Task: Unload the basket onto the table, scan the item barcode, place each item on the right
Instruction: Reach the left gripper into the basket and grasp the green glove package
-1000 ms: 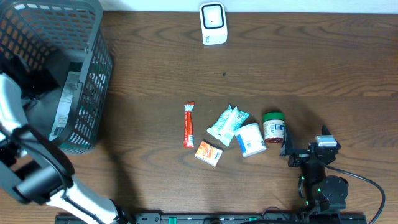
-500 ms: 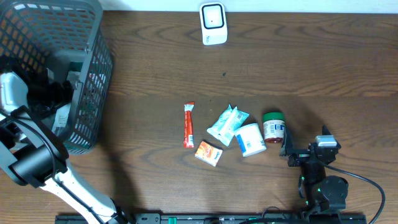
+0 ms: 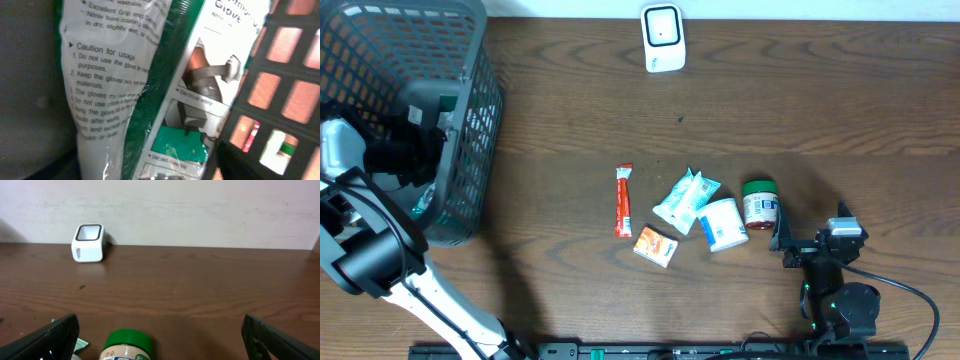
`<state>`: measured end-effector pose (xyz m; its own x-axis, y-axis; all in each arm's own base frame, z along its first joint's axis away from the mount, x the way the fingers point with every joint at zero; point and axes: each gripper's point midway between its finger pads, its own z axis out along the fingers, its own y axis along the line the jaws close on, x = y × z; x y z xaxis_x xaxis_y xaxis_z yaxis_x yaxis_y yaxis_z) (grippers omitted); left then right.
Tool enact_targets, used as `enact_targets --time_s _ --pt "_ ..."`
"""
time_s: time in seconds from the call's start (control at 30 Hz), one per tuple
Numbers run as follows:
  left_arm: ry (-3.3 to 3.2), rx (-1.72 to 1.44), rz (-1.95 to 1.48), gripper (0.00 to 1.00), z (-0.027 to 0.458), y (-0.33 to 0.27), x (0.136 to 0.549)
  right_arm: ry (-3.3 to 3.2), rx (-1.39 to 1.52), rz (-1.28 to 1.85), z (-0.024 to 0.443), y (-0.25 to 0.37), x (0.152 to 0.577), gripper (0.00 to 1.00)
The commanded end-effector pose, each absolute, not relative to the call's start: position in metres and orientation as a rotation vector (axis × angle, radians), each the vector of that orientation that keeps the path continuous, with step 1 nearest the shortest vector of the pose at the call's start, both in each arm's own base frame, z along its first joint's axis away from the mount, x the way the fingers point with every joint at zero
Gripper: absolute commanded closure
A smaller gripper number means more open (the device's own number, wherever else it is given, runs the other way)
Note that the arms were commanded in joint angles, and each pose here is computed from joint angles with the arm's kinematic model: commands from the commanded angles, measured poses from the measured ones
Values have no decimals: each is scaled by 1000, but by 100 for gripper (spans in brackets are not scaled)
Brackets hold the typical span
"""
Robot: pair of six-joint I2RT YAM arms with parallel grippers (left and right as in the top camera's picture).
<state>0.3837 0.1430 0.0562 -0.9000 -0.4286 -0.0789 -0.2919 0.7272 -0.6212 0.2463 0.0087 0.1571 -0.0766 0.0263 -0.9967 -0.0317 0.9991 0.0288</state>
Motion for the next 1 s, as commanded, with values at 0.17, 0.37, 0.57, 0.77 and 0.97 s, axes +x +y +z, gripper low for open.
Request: enact_targets --time_s 0.17,0.37,0.57,0.77,0.97 --pt "2333 -592 -1365 46 98 126 403 1649 -20 38 156 10 246 1" --pt "2200 -598 -1422 85 115 140 404 1649 -20 38 156 10 246 1" --pt "2411 -572 -1246 72 82 141 393 1649 -20 38 156 10 246 1" --pt "2538 -481 -1154 60 60 120 396 1649 -20 38 156 10 246 1" --pt "2629 -412 -1073 92 50 108 399 1649 -20 38 156 10 246 1"
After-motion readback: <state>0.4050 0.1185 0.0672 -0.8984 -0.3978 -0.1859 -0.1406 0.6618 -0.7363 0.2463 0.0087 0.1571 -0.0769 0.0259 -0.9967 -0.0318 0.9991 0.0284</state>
